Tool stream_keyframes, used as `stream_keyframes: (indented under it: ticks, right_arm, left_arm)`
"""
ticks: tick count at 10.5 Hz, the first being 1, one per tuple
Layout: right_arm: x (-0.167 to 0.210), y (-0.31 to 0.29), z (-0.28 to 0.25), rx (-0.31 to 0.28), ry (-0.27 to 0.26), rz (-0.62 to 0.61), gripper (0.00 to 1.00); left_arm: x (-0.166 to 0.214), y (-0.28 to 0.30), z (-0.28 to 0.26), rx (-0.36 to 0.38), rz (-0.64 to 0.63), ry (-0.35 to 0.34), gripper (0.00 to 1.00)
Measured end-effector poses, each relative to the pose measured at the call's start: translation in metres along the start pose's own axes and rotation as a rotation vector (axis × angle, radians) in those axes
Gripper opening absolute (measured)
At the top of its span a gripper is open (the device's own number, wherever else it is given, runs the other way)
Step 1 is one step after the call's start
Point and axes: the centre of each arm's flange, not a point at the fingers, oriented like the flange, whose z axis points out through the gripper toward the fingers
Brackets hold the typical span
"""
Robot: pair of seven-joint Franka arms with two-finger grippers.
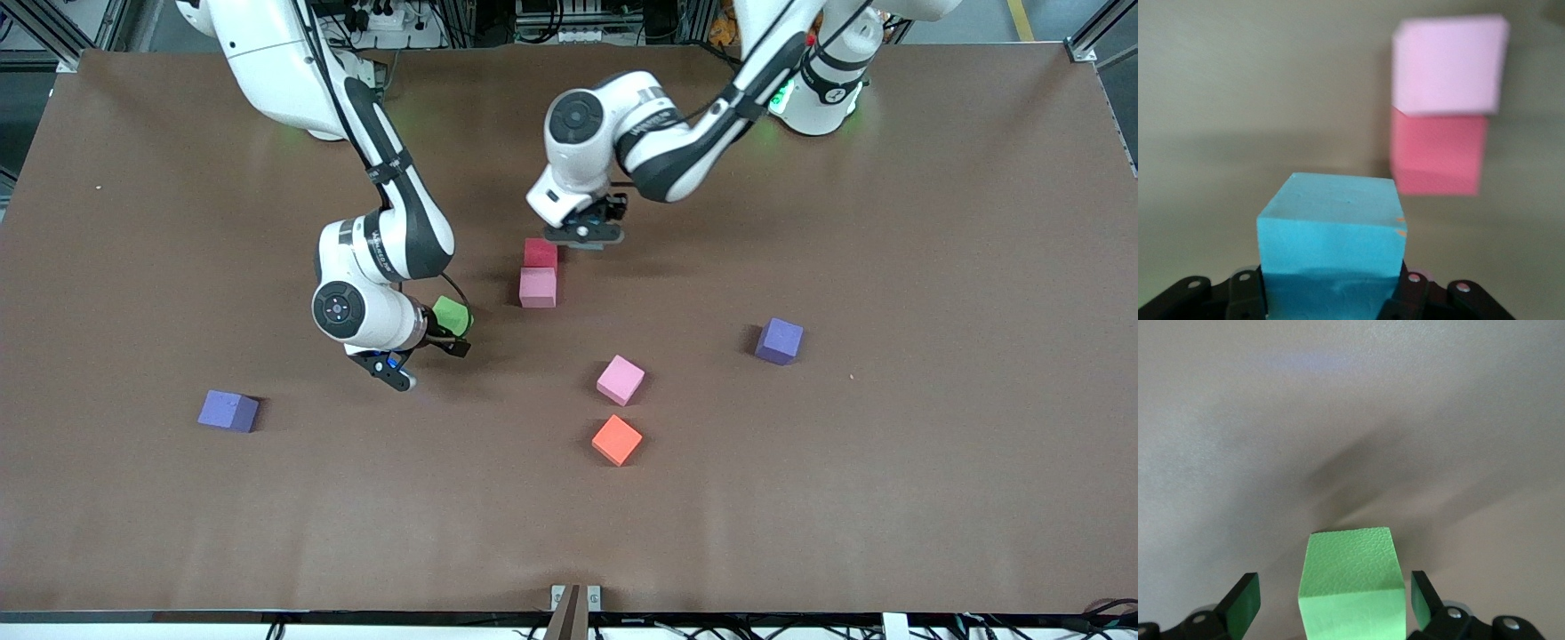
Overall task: Arrange blocks into number 1
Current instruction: 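Place the cyan cube beside the red cube with the left gripper and release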
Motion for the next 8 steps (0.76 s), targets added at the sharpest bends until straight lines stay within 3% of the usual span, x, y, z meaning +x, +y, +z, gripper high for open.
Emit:
stream_keyframes:
  ticks: [5, 8]
  right_arm:
    - [-0.006, 0.0, 0.007, -0.013, -0.008, -0.042, 1.0]
    - [-0.011, -0.002, 0.014, -0.023, -0.01, -0.071, 0.99]
  left_arm:
    - [-0.052, 0.067, 0.063, 0.022, 0.097, -0.073, 0.62]
    - [-0.04, 0.064, 0.087, 0.045, 0.065, -0.072, 0.62]
